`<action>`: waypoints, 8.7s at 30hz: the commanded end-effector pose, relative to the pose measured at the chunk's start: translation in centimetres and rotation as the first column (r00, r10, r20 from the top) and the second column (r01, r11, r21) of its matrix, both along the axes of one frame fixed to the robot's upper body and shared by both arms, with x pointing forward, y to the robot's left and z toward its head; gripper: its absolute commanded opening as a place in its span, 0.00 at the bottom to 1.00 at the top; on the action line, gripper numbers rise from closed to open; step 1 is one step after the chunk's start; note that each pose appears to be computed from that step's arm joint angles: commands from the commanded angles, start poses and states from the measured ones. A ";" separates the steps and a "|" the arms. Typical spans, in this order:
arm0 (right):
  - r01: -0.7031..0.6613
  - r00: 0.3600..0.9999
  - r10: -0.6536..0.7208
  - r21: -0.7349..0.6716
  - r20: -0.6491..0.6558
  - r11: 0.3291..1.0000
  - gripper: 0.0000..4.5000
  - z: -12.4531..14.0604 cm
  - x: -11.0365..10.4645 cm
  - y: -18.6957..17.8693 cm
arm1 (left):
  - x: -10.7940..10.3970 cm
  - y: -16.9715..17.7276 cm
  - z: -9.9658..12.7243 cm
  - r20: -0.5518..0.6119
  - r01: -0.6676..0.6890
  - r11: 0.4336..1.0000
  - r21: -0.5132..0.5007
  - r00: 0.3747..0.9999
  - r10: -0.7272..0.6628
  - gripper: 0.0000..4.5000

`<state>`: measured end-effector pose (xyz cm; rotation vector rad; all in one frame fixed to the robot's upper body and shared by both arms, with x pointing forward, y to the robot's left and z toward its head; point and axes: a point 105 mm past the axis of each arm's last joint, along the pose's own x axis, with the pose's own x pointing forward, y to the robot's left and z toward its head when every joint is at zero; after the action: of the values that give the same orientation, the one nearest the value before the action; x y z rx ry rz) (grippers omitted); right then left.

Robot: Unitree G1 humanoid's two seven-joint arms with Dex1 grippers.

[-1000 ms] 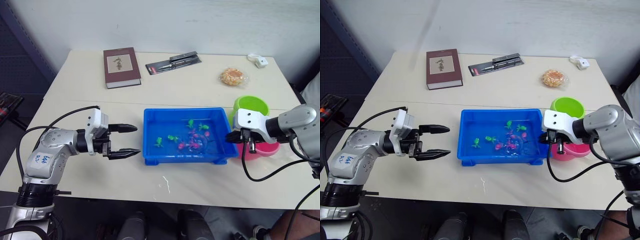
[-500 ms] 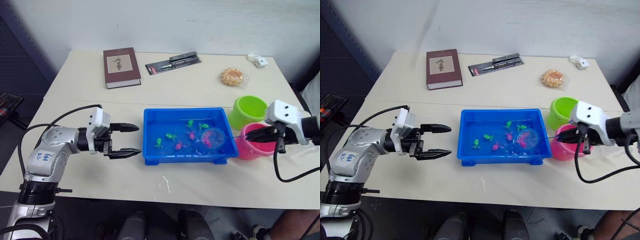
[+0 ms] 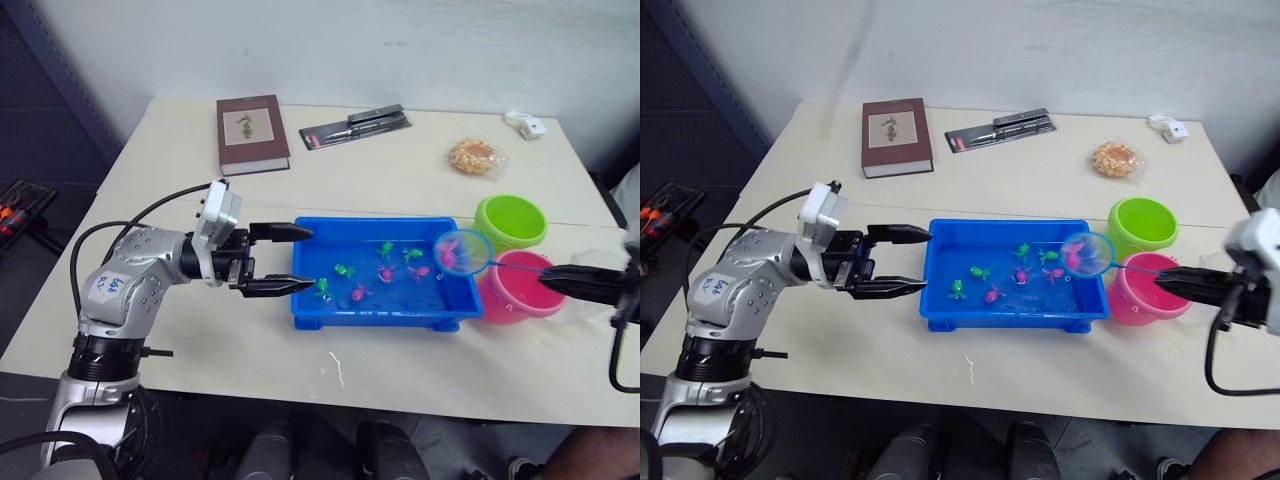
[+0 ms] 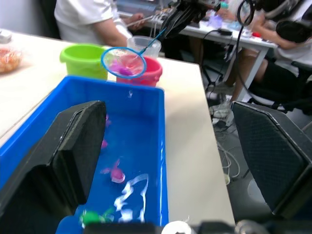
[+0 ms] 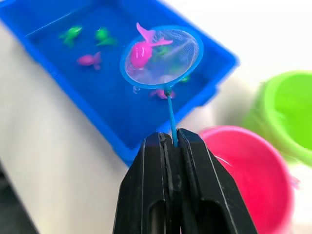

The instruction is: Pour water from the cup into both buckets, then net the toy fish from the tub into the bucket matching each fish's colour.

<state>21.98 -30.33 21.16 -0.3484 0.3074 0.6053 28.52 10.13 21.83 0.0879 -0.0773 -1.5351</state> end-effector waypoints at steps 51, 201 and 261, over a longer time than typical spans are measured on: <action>0.036 0.996 -0.051 0.202 0.072 0.979 0.00 -1.5 0.0 6.8 | 1.4 1.0 -2.3 0.041 -0.117 0.991 0.057 0.992 0.115 0.98; -0.388 0.868 0.455 -0.302 0.197 0.871 0.00 -4.0 5.5 11.9 | 0.8 3.5 -2.8 0.075 -0.231 0.968 0.101 0.972 0.224 0.98; -0.498 0.838 0.542 -0.493 -0.062 0.714 0.00 -5.8 8.3 11.8 | 0.3 3.2 -2.5 0.083 -0.263 0.961 0.083 0.963 0.256 0.98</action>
<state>30.23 -18.67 14.83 -0.8900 0.3160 1.0613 29.27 13.11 18.25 0.2020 0.0057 -1.2723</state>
